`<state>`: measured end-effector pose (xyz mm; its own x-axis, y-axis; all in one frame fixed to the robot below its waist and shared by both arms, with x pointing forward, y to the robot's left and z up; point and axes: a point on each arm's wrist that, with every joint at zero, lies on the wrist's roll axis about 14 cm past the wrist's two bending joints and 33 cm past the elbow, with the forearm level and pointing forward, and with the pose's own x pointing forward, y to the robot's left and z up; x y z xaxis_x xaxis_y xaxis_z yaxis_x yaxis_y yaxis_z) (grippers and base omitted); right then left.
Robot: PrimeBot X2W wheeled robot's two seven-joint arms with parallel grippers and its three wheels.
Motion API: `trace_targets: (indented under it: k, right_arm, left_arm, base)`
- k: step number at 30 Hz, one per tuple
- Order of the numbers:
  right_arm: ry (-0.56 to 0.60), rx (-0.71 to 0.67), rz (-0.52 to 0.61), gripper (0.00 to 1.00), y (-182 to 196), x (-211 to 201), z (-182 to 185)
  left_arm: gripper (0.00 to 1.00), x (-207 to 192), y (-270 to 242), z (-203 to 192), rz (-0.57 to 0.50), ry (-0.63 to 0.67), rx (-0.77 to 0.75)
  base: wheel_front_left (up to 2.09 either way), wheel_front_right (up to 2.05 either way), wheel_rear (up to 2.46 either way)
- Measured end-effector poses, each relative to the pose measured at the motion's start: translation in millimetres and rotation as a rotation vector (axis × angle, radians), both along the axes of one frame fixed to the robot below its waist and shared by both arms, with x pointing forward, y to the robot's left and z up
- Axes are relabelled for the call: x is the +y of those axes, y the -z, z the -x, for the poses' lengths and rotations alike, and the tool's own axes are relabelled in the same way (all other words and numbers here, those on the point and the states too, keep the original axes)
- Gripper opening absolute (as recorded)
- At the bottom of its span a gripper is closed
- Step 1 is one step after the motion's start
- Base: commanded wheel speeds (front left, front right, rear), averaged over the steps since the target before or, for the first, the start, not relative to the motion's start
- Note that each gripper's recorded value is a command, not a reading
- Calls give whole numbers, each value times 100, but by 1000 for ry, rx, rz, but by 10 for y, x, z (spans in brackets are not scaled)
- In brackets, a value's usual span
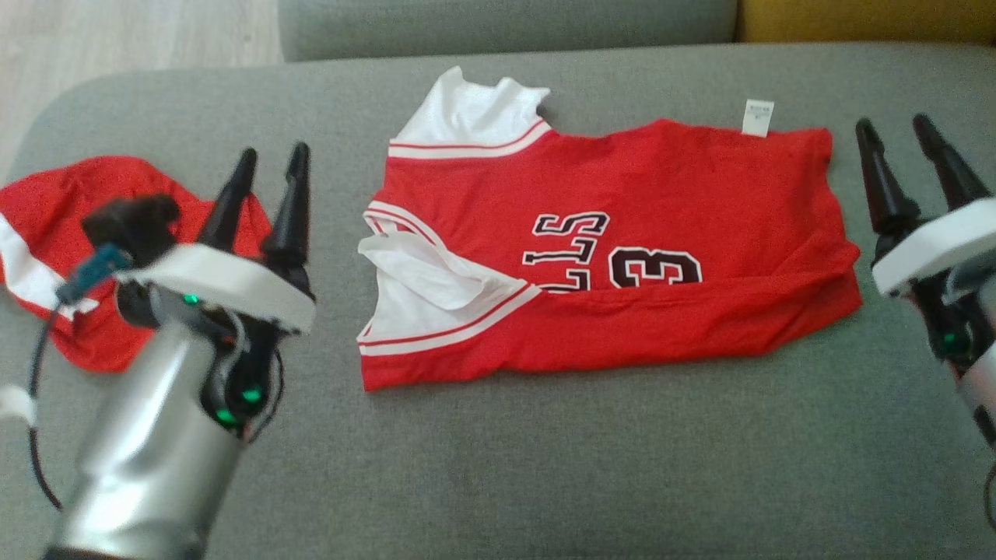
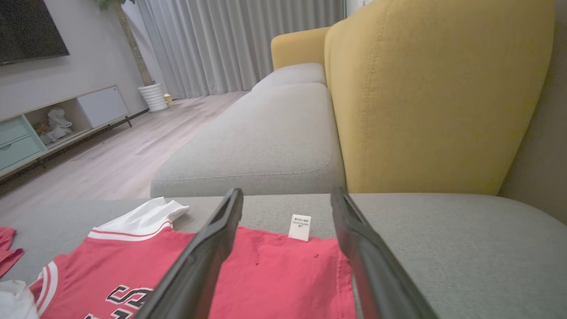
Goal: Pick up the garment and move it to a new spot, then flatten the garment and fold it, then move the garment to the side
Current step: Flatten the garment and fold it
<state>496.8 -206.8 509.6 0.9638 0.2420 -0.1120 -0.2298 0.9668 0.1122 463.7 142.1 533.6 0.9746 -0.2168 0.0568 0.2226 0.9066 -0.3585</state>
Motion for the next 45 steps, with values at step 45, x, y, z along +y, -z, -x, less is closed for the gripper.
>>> trace_targets:
  k: [45]
  right_arm:
    - [211,-80,-9,100,239,-57,939]
  left_arm:
    - [100,-393,1567,835,-185,11,410]
  base:
    - [0,0,0]
